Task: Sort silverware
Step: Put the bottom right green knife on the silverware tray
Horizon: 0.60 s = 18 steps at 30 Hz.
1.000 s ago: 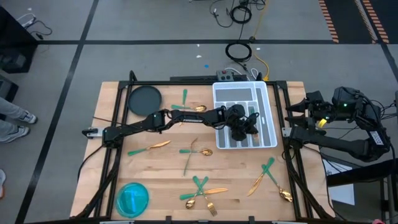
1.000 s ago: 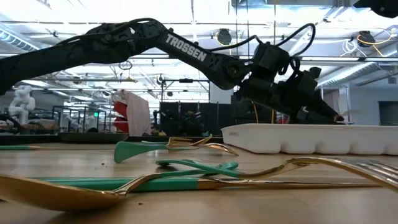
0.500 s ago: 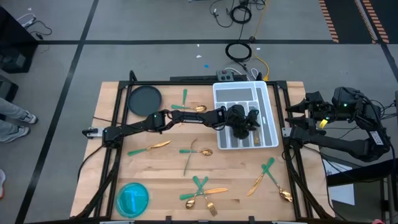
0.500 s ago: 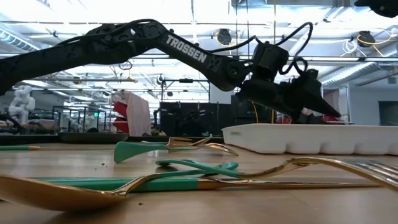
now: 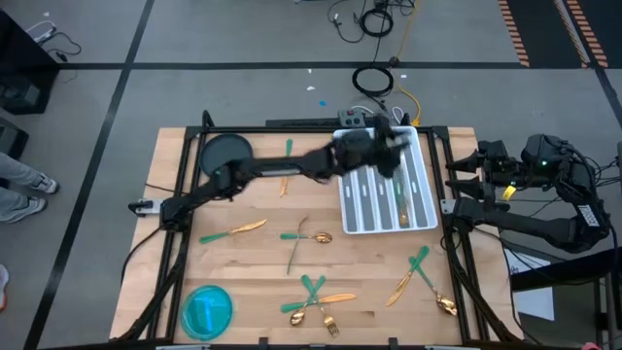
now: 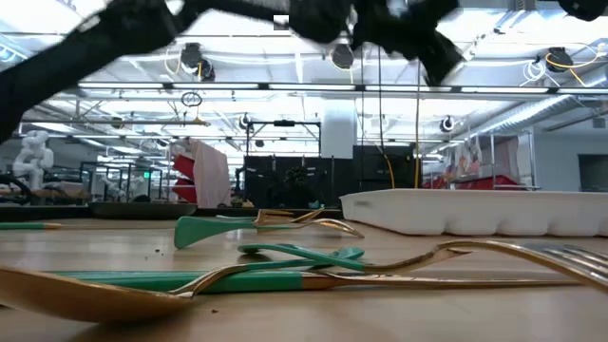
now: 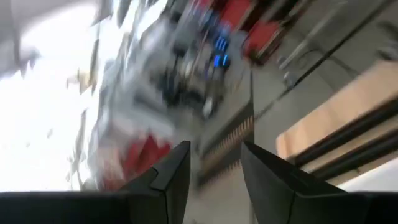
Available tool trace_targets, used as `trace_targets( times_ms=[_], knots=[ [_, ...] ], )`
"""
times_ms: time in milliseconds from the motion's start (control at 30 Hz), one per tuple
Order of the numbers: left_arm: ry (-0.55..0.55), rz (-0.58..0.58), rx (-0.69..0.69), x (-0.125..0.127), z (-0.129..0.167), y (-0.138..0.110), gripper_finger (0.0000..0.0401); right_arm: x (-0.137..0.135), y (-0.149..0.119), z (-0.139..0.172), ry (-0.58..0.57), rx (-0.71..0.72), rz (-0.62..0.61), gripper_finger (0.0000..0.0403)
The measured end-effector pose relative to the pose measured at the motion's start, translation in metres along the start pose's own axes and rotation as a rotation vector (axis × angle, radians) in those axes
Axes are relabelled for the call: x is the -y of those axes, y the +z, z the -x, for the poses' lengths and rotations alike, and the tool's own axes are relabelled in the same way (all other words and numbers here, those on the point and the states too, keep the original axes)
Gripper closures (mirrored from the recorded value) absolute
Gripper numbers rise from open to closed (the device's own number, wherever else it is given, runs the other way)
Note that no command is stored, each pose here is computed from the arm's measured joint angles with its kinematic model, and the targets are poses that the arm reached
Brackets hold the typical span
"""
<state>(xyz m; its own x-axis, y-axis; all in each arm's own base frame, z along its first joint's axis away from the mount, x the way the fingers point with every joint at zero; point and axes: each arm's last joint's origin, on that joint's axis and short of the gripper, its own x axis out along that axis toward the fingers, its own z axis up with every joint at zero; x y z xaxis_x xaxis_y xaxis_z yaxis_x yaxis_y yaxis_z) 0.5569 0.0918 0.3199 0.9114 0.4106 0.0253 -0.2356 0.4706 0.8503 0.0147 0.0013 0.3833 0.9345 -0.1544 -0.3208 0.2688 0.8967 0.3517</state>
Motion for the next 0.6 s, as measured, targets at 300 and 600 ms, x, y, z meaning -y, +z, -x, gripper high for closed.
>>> trace_targets(
  times_ms=[300, 600],
  knots=[
    [-0.233, 0.647, -0.533, -0.125, 0.111, -0.007, 0.0251, 0.005, -0.003, 0.000, -0.135, -0.012, 0.003, 0.0126],
    [-0.632, 0.753, -0.882, -0.128, 0.188, -0.009, 0.0251, 0.011, -0.010, -0.008, -0.242, -0.113, -0.022, 0.0126]
  ],
)
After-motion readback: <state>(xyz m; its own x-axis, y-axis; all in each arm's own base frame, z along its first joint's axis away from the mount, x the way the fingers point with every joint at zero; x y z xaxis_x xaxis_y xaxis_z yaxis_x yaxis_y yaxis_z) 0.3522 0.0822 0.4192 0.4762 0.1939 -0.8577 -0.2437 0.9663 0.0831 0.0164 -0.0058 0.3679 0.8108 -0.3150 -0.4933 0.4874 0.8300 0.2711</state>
